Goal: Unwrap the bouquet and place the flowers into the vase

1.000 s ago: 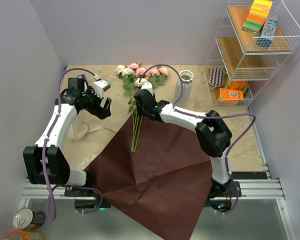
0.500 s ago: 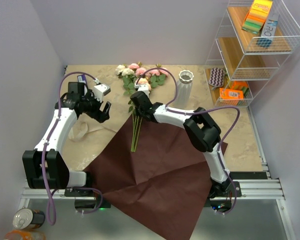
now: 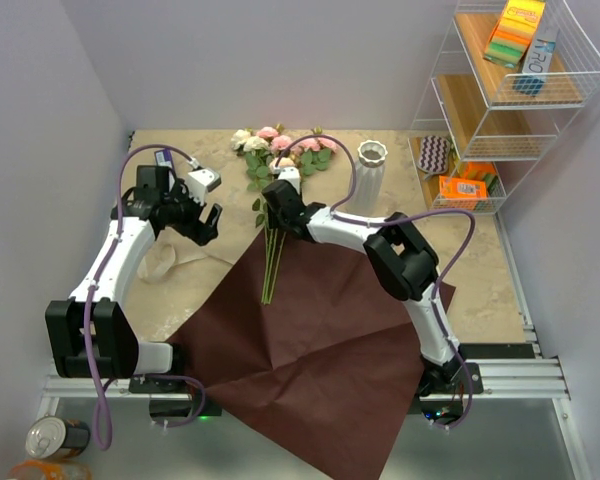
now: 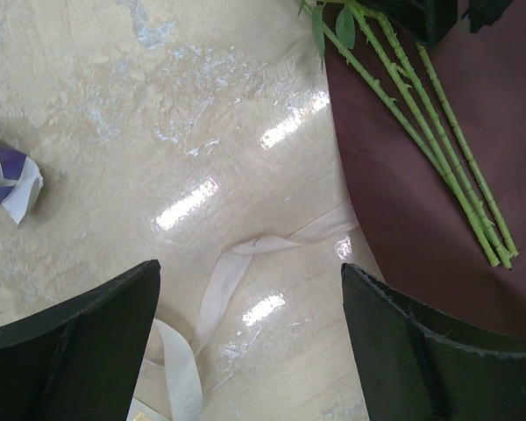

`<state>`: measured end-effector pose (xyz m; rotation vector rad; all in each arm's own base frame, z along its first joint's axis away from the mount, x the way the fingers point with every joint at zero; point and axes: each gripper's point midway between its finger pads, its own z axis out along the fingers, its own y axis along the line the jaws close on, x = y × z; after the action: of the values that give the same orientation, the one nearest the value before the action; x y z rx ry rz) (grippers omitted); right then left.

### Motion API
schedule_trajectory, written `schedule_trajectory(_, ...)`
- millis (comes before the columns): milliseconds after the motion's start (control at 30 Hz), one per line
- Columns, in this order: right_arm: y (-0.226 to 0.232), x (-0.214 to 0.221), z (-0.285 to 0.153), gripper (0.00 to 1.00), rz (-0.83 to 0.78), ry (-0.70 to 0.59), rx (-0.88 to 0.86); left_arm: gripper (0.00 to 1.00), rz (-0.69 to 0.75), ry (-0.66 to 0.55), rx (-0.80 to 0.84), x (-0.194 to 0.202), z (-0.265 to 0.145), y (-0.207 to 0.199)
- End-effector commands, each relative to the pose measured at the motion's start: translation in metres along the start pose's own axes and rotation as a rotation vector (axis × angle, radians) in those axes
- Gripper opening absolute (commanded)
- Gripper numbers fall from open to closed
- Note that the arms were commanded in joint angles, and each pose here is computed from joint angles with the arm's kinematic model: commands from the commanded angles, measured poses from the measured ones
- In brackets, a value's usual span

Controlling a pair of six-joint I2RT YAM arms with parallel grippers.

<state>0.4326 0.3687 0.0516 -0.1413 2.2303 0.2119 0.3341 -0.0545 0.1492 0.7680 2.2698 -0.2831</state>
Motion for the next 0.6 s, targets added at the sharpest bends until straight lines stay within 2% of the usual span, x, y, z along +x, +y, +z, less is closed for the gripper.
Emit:
schedule_trajectory(0, 0.007, -0.008, 0.01, 0.51, 0.044, -0.018, -0.012, 0.88, 0.022, -0.037, -0.02, -0.007, -0.001, 0.004)
schedule_trajectory(133, 0.005, -0.005, 0.012, 0.47, 0.052, -0.012, -0.012, 0.88, 0.025, -0.043, -0.024, -0.008, -0.003, 0.004)
schedule_trajectory(333, 0.004, -0.015, 0.002, 0.22, 0.074, -0.041, -0.019, 0.88, 0.028, -0.047, -0.025, -0.008, -0.004, 0.003)
schedule_trajectory(567, -0.007, -0.041, -0.03, 0.07, 0.08, -0.106, -0.009, 0.88, 0.018, -0.047, -0.026, -0.005, -0.004, 0.002)
